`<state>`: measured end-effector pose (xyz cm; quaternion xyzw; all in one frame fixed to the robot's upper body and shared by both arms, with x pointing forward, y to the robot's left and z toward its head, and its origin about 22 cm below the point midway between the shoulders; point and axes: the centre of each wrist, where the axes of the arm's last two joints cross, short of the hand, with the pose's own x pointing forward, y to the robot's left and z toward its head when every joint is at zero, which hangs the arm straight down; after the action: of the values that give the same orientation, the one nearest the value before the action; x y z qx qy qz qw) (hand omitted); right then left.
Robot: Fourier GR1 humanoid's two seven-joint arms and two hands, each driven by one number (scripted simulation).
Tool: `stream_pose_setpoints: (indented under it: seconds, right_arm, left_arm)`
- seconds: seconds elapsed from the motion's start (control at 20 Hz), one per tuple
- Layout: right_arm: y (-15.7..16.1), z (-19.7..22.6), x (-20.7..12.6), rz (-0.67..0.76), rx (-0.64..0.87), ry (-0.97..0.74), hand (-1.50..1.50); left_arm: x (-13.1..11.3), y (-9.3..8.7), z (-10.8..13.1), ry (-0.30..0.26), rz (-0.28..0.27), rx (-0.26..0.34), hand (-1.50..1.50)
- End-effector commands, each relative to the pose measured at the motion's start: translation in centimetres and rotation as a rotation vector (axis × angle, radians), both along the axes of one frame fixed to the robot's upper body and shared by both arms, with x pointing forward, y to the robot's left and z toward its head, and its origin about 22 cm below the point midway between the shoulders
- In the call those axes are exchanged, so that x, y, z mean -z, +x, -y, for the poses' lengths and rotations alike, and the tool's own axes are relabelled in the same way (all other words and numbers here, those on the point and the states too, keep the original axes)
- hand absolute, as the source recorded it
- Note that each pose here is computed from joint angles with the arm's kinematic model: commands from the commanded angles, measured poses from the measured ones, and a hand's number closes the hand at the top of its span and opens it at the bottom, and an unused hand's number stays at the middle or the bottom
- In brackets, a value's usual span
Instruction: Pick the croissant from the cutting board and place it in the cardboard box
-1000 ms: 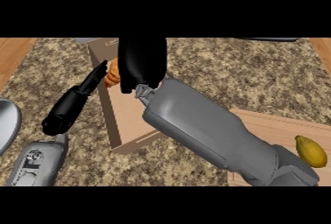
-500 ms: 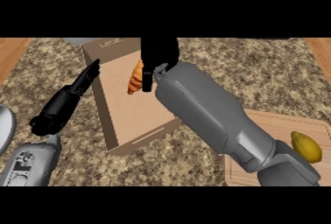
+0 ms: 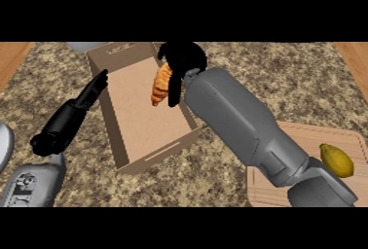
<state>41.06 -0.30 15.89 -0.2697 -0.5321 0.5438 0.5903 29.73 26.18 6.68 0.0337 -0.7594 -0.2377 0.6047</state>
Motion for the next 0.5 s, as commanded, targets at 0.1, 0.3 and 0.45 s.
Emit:
stream_pose_setpoints:
  seconds: [0.1,0.3,0.45]
  right_arm:
    - [0.1,0.9,-2.8,0.201,-0.011,0.467,-1.50]
    - [0.7,4.0,-3.6,0.217,0.194,0.893,-1.50]
    - [1.1,5.8,-1.9,0.198,0.287,1.041,-1.50]
  left_arm:
    - [0.7,-0.3,-0.2,-0.014,-0.008,0.001,0.00]
    - [0.3,-0.1,0.2,0.000,-0.004,-0.005,0.00]
    - [0.9,-0.2,1.1,0.010,0.005,-0.003,0.00]
